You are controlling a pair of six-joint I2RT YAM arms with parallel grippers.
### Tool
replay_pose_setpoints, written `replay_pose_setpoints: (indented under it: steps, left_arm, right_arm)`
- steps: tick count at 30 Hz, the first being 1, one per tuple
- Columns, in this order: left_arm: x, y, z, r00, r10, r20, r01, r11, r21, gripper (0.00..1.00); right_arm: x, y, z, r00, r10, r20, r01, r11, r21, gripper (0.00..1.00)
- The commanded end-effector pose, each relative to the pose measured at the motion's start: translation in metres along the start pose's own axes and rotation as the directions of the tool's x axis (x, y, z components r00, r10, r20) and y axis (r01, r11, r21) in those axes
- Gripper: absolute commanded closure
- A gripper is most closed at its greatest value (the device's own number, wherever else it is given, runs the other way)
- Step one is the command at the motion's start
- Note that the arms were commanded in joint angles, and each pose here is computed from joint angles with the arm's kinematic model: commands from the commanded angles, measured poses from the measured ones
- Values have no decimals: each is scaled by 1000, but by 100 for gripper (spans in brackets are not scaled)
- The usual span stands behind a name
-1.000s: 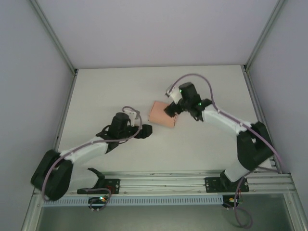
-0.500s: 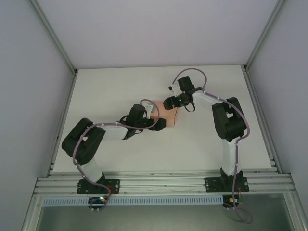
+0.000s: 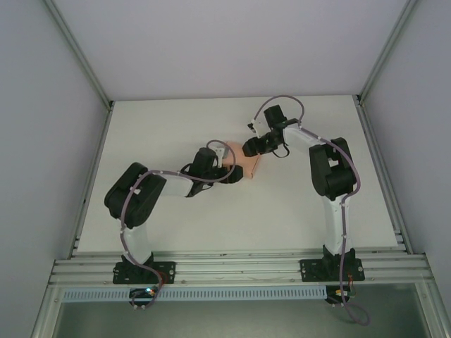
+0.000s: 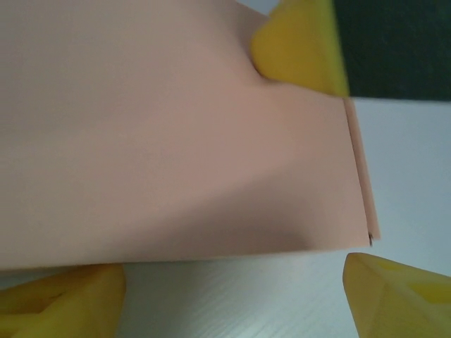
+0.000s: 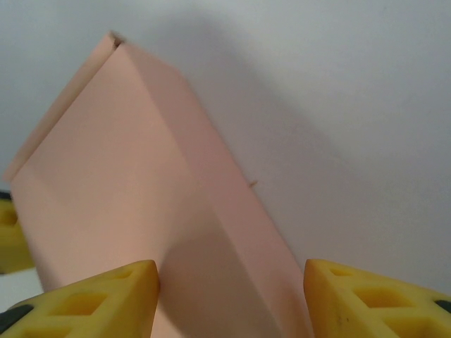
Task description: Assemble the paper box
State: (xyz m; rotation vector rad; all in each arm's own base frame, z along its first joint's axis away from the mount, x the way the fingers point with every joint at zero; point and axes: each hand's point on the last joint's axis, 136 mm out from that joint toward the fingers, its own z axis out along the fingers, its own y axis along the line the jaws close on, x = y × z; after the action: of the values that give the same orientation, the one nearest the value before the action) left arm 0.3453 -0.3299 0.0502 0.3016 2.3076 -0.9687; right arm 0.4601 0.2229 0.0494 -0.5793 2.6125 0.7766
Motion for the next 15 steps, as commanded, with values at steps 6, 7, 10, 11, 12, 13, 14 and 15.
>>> replay_pose_setpoints:
  steps: [6,7,10,11,12,13,14,15]
  left_arm:
    - [-14,-31,26,992,20,124,-27,998,55,29]
    - [-12,-34,27,992,20,123,-28,998,60,29]
    - [-6,-38,26,993,20,119,-28,998,63,30]
    - [-5,-40,24,992,23,121,-32,997,66,30]
    - [-3,-41,21,992,24,123,-31,998,57,29]
    - [-1,-43,19,992,34,122,-41,997,58,29]
    - [1,-44,17,992,37,120,-44,998,54,29]
    - [3,-45,16,992,42,118,-48,997,52,29]
  right_arm:
    - [66,72,30,974,-19,-226,-34,974,-225,44]
    - [64,71,29,975,-18,-220,-30,977,-213,44]
    - [58,64,24,979,-27,-200,-4,988,-152,43]
    - [55,62,22,981,-28,-192,3,992,-129,43]
    - [52,60,20,983,-32,-183,12,994,-112,43]
    - [50,60,18,984,-39,-176,20,994,-108,43]
    - [48,60,16,985,-43,-170,26,994,-103,43]
    - [46,60,15,985,-49,-164,33,995,-97,42]
